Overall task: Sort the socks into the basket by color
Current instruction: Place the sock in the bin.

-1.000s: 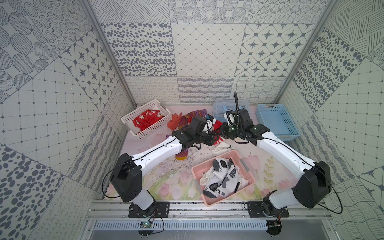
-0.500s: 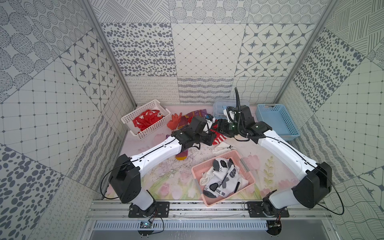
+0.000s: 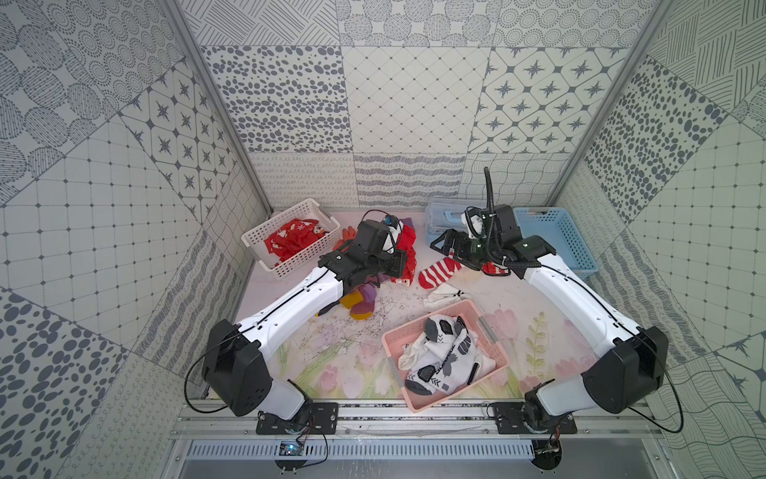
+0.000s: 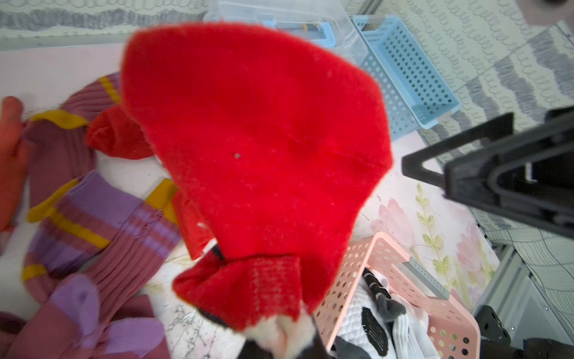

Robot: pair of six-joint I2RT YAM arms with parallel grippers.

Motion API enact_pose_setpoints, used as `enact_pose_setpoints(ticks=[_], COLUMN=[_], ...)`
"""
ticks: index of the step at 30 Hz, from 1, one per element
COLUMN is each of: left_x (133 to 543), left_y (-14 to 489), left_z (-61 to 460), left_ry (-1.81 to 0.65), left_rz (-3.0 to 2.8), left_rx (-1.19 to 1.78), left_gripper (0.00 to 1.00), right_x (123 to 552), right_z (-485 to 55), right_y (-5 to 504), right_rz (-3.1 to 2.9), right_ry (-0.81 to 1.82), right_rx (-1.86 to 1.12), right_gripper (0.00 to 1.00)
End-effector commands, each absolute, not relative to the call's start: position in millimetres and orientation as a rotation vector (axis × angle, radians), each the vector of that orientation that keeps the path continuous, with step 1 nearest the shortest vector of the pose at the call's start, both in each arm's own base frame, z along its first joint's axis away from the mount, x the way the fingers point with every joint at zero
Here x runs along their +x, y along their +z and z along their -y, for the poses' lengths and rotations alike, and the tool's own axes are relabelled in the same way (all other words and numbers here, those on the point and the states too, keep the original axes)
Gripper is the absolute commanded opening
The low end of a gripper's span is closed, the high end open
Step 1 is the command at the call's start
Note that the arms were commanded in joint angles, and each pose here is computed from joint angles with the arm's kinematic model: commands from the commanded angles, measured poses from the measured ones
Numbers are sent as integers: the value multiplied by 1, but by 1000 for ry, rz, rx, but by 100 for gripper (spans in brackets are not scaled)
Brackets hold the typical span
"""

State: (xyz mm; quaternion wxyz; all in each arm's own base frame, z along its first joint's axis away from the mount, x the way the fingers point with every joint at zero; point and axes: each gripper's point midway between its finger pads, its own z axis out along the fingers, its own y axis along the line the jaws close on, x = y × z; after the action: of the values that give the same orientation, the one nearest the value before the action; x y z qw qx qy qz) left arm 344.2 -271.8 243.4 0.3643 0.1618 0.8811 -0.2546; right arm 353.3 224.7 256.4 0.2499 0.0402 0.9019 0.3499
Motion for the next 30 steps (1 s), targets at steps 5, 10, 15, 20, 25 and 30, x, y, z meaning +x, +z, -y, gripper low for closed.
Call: enact_pose_setpoints(ticks=[5,10,15,20,25,30], left_x=[391,433,479,517,551,580], left_y=[245,243,230,213,197,169], left_z=[166,102,53,22,1,-5], left_ry=[-486,-396,-300,-268,-232,-213], left_rz=[-2371,-2390,-2413,-2429,-2443,-2497], left_rx=[147,-40,-132,-209,-258,-297], left_gripper=[0,0,0,0,0,0], right_x=[364,374,384,391,400,410], right_z=[-209,-198,-185,-174,-166,-165], right_y=[247,223,200,182,173,155], right_rz=[-2467,-2510,-2541,-2566,-2589,-2636], right_ry=[835,756,649,614,578,619], right_rx=[110,155,207,257,263,282], right_gripper=[98,98,98,98,98,98])
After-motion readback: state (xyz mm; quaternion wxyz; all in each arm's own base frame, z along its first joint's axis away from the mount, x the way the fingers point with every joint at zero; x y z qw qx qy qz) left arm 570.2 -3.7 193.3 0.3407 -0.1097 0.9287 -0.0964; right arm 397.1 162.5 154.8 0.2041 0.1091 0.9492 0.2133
